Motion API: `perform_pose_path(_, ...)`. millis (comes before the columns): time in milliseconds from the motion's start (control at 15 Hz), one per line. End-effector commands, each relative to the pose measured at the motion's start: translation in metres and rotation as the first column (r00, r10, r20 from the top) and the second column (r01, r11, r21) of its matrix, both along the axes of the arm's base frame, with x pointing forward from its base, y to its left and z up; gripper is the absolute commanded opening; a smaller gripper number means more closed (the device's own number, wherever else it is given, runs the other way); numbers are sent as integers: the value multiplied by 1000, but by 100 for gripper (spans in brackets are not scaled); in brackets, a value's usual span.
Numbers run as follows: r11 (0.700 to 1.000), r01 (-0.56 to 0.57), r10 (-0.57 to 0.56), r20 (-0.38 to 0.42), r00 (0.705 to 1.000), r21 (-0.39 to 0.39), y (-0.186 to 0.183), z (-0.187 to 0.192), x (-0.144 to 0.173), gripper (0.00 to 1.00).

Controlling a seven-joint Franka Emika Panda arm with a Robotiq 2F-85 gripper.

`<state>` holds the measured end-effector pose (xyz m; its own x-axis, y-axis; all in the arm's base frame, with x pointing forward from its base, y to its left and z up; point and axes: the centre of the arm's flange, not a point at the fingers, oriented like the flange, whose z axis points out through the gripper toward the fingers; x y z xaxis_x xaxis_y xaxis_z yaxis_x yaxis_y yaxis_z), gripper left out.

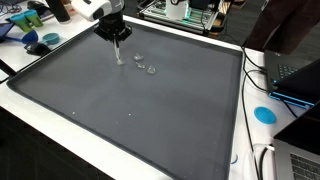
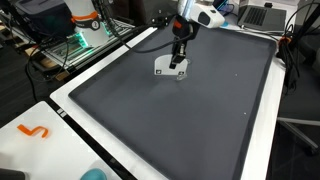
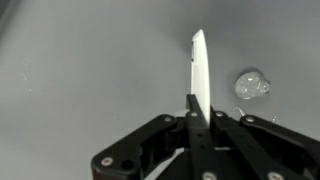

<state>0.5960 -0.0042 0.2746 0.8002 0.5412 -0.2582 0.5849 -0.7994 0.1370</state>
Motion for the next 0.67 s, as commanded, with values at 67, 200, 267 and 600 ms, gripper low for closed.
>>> perform_pose_path(67, 1000, -2, 3, 25, 1000, -10, 17, 38, -4, 1)
perform_pose_path(200, 1000, -18, 19, 45, 999, -15, 25, 53, -4, 1)
perform_pose_path(267, 1000, -27, 27, 43, 999, -6, 29, 59, -2, 1)
perform_pose_path(600, 999, -36, 36, 43, 998, -5, 45, 75, -3, 1)
